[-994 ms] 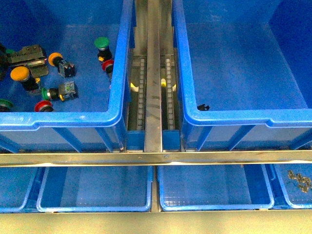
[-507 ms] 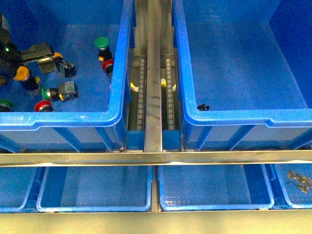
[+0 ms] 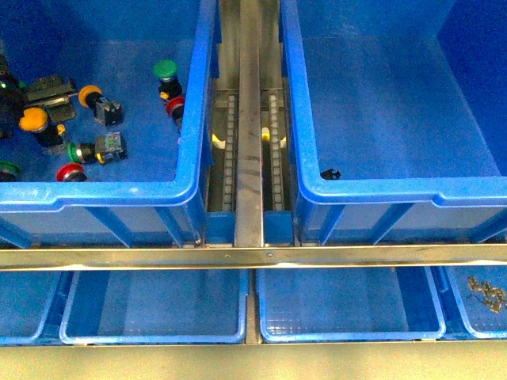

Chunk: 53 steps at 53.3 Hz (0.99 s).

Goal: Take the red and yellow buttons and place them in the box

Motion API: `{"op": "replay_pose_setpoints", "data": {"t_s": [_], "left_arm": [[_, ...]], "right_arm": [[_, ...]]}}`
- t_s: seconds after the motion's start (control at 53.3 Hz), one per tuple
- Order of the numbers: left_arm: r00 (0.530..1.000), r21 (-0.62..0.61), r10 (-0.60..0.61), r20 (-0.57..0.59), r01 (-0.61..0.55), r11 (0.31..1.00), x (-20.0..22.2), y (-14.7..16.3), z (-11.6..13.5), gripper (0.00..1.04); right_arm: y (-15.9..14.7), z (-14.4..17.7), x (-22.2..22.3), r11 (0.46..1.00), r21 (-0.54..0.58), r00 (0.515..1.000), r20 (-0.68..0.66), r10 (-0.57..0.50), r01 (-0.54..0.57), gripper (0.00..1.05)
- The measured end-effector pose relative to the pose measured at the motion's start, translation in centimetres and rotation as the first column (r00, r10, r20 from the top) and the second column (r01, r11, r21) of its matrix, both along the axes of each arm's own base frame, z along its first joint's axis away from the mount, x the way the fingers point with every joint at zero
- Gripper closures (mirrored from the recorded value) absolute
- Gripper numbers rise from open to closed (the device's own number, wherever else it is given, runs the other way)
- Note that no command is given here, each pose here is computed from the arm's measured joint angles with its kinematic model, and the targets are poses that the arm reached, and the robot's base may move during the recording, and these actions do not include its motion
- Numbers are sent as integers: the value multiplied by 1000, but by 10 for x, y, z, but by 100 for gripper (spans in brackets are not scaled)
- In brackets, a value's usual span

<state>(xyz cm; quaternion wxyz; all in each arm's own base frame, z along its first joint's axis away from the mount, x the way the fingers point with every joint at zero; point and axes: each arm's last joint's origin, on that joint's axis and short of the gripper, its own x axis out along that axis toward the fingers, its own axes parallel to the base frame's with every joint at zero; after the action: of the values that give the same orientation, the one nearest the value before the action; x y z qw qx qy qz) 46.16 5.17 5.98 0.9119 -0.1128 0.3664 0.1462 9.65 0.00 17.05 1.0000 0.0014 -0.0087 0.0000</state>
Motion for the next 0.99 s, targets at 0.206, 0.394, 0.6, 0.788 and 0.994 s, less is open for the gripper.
{"op": "replay_pose_setpoints", "data": {"t_s": [0.206,0.394,0.6,0.788,0.994], "left_arm": [[1000,-6,-5,4,5,1000,0,2,0,68],[1000,-33,-28,12,28,999,-1,1,1,71],[998,-143,-43,44,49,989,-17,-1,20,71],[991,-294,-31,129,68,953,-41,-3,76,71],[987,-464,-43,153,110,879,-76,-12,120,71]], "right_arm": [[0,0,0,1000,0,1000,0,0,0,7],[0,0,0,1000,0,1000,0,0,0,7],[0,0,0,1000,0,1000,0,0,0,7],[0,0,0,1000,0,1000,0,0,0,7],[0,0,0,1000,0,1000,0,0,0,7]]}}
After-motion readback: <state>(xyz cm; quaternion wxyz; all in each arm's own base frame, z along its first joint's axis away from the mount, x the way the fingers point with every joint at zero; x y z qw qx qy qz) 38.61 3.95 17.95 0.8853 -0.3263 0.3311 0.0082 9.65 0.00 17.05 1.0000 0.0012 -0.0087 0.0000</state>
